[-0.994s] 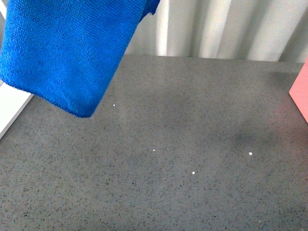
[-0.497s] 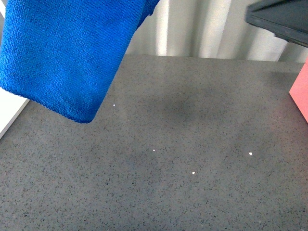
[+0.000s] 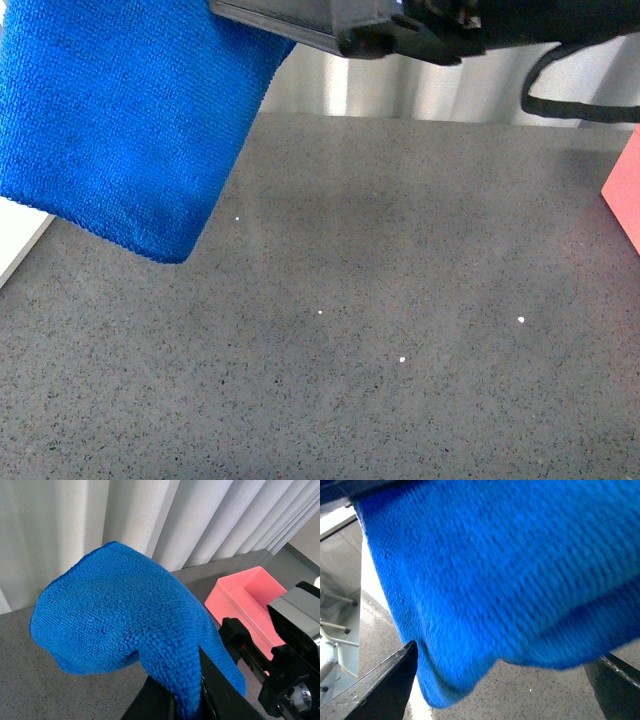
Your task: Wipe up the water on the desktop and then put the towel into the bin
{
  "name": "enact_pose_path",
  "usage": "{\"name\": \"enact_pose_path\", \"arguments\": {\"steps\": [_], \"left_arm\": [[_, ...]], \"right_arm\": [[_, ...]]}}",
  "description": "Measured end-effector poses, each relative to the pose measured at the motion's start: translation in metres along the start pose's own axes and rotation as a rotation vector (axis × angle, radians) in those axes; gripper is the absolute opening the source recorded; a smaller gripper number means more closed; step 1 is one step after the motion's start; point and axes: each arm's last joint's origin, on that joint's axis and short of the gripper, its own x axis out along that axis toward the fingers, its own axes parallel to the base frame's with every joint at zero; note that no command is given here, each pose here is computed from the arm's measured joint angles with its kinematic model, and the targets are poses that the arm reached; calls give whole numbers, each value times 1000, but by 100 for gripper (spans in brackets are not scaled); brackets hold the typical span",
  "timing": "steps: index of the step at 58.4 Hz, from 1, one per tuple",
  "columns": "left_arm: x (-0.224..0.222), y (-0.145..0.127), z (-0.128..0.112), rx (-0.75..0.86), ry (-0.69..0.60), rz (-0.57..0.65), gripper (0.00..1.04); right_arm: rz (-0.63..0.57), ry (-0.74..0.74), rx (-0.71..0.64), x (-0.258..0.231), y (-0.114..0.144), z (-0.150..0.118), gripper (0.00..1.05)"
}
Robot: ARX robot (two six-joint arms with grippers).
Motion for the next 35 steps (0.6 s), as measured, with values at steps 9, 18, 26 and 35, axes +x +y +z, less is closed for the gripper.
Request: {"name": "enact_pose_path", "arguments": {"steps": [9, 18, 26, 35], "left_arm": [[0, 0, 0, 0, 0, 0, 4], [0, 0, 0, 0, 0, 1, 4], [0, 0, 0, 0, 0, 1, 4], [-1, 1, 1, 1, -5, 5, 4]], "right_arm": [[58, -26, -28, 25, -5, 14, 98], [107, -43, -35, 46, -6, 23, 98], [159, -86, -38, 65, -4, 32, 95], [201, -124, -34, 71, -3, 36, 74]]}}
